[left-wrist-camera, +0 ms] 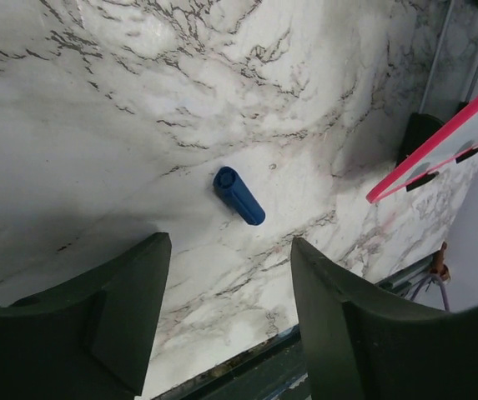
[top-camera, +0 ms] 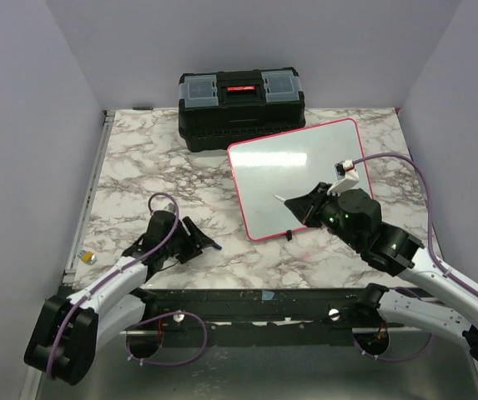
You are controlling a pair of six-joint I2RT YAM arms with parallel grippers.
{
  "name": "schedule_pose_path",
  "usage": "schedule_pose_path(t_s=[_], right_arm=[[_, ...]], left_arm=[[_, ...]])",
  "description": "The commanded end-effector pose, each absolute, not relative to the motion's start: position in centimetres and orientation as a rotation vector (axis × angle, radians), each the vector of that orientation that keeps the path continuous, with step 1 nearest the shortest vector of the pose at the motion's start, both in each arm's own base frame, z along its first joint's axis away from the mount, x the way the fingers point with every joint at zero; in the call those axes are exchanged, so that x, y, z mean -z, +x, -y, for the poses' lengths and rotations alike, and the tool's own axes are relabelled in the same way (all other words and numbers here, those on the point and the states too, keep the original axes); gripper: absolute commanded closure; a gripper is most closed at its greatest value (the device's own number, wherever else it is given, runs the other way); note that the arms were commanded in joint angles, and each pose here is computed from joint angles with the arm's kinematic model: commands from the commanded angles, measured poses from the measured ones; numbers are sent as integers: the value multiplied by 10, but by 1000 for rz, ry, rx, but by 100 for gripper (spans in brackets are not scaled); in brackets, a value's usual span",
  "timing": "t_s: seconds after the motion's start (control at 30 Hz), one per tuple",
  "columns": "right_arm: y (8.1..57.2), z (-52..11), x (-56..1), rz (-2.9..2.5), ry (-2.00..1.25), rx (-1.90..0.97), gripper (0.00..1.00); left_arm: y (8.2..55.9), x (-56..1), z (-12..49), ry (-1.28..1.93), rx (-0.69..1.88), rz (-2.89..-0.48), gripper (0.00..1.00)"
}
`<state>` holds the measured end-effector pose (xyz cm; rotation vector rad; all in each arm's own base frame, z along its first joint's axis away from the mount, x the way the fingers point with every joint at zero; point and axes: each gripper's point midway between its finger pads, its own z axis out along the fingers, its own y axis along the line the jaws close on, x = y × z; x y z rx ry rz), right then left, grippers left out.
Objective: Write a sentence on the whiteboard
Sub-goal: Place the pen cap at the center of the board.
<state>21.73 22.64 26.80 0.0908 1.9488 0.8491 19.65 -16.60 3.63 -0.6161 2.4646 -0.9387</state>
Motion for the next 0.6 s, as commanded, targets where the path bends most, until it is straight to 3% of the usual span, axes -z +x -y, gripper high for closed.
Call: schedule_pose_path(t_s=[0.0,0.23,0.57], right_arm=[[217,-214,-259,-1963,97,-775,99],[217,-202,-258,-1966,111,-722,99],[213,-189,-254,-1970,156,-694,99]], left_arm=[[198,-43,161,-602,905,-2435,34],[207,-89,150,-468,831,-2335,2],[235,-187,172,11,865,-2164,2]])
